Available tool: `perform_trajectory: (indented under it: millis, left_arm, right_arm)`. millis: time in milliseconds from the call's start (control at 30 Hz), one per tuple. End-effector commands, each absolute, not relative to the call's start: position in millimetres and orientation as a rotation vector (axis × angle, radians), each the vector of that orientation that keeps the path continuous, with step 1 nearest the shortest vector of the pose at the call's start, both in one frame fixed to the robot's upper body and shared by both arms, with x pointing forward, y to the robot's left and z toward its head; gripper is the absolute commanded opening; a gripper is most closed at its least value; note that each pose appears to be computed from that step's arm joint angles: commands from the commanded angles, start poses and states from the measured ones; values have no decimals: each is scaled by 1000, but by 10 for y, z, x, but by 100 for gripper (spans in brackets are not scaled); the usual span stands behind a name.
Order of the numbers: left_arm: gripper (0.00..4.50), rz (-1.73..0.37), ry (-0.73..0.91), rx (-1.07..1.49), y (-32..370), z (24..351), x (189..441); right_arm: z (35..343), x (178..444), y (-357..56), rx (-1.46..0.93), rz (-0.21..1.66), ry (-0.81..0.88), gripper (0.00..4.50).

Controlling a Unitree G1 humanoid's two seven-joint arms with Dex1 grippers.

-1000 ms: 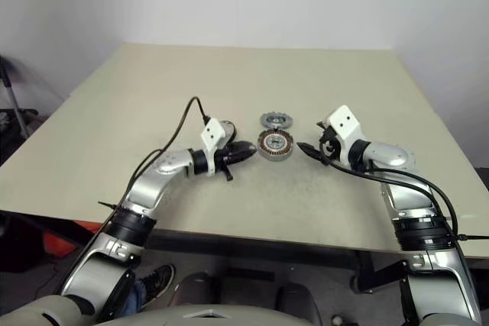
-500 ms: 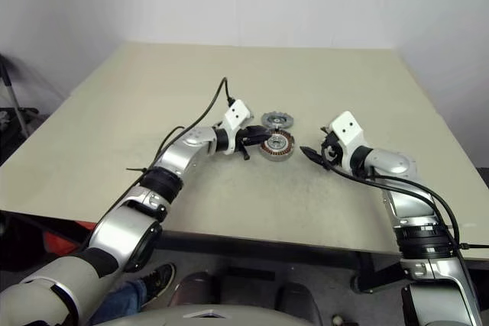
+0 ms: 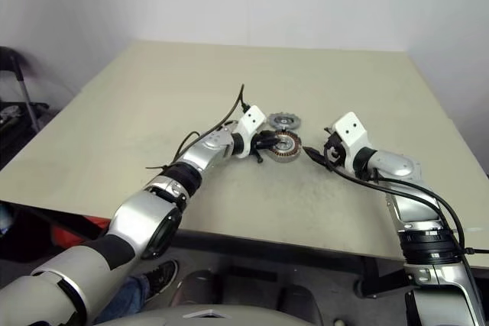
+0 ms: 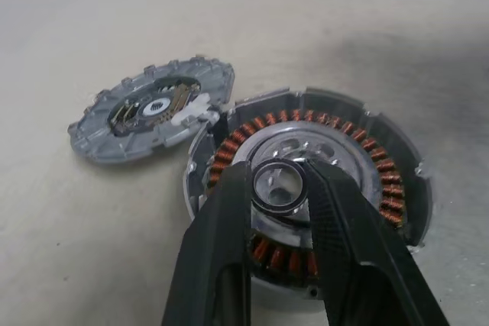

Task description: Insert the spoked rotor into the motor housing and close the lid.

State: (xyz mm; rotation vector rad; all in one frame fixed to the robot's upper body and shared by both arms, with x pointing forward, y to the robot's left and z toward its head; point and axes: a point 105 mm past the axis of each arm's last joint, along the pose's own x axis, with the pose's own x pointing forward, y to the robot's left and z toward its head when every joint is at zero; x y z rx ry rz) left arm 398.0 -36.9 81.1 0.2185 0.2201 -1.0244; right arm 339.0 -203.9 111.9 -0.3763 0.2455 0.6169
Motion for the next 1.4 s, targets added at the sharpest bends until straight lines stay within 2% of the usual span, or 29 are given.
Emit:
perform_trajectory:
  millis: [33,267,433,567,733,900,1000,1233,1400]
  left_arm:
    - [69,-1023,142,221,-449,1040,4040]
    - [69,-1040,143,210,-504,1058,4023]
    - [226,-1048,171,195,-503,1032,4015]
    - [226,-1042,143,162,-484,1106,4039]
    - [226,-1041,53,71,-403,1353,4091]
    - [226,-1049,-96,-2,-126,1777,4042]
    - [226,-991,-125,-32,164,1884,3969]
    - [226,-765,-3,-18,980,1518,3803]
    - [226,-681,25,-34,1172,1438,3716]
  right_arm:
    - [1284,3389,-2046,-384,605,186,422]
    - [1276,3382,-2046,-383,602,185,422]
    - [1278,3384,-2036,-381,605,183,422]
    - [1270,3382,-2023,-378,608,183,422]
    - [1275,3393,-2016,-374,613,181,422]
    - [1287,3407,-1907,-381,648,172,422]
    - [1264,3455,-1815,-369,656,171,422]
    - [1142,3677,-1580,-369,607,179,422]
    - [1092,3751,-1426,-346,615,182,422]
